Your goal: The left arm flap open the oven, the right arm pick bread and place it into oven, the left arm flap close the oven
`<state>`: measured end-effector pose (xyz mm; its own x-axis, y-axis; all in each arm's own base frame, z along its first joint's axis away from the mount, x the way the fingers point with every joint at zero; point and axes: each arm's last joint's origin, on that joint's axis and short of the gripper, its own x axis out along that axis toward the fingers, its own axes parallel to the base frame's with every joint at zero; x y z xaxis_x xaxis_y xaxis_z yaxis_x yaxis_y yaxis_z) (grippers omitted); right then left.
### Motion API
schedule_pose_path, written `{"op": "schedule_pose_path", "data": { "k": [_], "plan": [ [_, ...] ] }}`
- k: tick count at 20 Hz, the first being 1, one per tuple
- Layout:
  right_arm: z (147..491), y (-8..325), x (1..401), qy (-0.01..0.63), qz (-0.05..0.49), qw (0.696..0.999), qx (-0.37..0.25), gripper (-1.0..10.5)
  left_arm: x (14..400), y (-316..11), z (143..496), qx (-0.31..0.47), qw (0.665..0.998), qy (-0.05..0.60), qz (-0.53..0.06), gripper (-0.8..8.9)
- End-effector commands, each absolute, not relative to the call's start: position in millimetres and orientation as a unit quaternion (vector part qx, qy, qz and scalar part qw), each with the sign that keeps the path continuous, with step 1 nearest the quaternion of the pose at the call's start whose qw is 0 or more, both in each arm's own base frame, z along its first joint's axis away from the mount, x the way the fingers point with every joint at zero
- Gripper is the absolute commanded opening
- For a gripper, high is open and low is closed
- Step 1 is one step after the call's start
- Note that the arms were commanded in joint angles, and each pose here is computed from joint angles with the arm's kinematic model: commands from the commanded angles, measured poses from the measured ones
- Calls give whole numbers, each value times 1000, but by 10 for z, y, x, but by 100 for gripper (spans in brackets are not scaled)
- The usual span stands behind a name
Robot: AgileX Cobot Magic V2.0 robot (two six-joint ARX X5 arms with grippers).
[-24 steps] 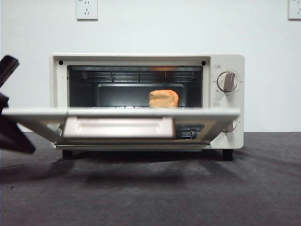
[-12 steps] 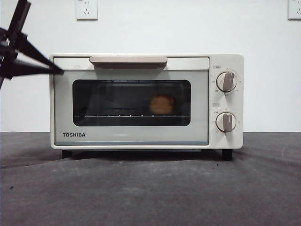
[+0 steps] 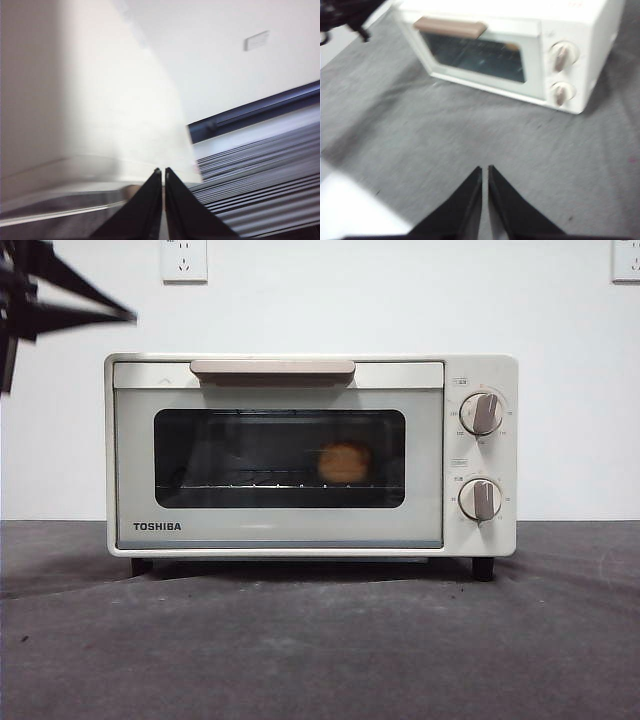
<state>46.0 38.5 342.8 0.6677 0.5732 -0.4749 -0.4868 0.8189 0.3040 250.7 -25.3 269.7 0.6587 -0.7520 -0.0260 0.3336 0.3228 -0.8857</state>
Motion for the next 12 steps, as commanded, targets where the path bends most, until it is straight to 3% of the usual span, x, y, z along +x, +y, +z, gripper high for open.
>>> {"op": "schedule_pose_path", "data": {
  "k": [1,7,12],
  "plan": [
    [3497,381,464,261,284,920,72,18,2406,-257,2887,-437,794,189,-378,15],
    [3546,394,483,233,290,926,73,18,1904,-255,3215,-334,838,126,-414,15],
    [3585,405,496,207,298,930,62,18,1416,-217,3209,-248,898,122,-342,15]
  ]
}}
